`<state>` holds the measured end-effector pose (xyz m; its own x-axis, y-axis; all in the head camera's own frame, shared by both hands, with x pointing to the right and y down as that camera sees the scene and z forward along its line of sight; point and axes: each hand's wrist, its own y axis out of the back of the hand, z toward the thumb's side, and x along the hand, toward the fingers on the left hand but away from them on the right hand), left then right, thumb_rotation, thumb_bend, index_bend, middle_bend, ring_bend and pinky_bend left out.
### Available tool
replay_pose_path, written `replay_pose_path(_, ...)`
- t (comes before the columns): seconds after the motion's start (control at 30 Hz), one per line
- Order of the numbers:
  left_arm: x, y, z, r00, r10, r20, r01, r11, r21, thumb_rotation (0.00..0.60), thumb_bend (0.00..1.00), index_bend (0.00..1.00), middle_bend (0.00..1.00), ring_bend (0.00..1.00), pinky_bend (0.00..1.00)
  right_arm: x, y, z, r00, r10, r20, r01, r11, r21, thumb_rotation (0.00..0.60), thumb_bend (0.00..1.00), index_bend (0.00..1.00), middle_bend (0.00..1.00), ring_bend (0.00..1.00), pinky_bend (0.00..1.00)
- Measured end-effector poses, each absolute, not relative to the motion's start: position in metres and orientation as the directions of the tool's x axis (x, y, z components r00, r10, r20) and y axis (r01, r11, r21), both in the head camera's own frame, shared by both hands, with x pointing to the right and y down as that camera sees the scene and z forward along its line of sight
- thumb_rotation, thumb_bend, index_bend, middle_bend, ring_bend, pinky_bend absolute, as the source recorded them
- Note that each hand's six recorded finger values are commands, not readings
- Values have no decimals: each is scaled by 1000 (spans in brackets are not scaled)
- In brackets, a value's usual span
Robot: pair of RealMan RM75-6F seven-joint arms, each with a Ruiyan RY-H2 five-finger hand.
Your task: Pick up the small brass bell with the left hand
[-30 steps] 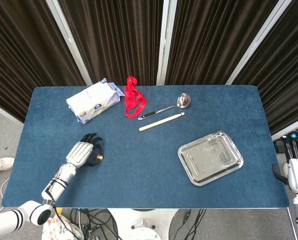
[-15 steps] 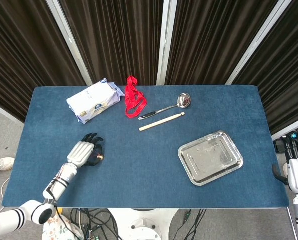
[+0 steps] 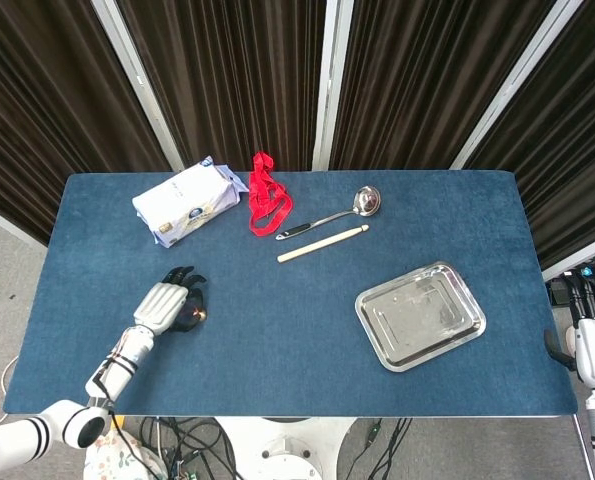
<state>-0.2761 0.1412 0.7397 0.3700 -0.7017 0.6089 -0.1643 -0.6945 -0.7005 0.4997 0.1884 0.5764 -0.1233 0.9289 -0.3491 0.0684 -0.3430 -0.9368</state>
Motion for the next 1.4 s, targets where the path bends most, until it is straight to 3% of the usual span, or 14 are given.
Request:
replay_pose_path(0.53,-275,141,737,372,-706,603,-168,-690,-704,600,400,568,210,37,66,503,190,576,-130,928,-349,71,-343,-937,600,305,0,0,0,0)
replay_pose_path(0.9,-282,121,709,359,-761,541,-241,-635,-734,600,415,582,232,43,66,501,189,576,-126,930,-346,73,-340,-938,600,305,0,0,0,0)
replay_pose_path(1.07,-292,114,707,334,-791,512,-115,-574,-811,600,418,595,245,45,72,501,188,576,-128,929,-348,72,-341,-937,600,305,0,0,0,0)
replay_pose_path(1.23,-291,115,705,339,-772,537,29,-562,-826,600,451,589,236,52,81,499,188,578,-123,927,-353,72,-347,-935,600,305,0,0,0,0)
replay_pose_path(1.4,-282,115,696,384,-776,501,3,-541,-841,600,455,582,234,53,73,500,187,575,-123,930,-346,70,-339,-938,600,307,0,0,0,0)
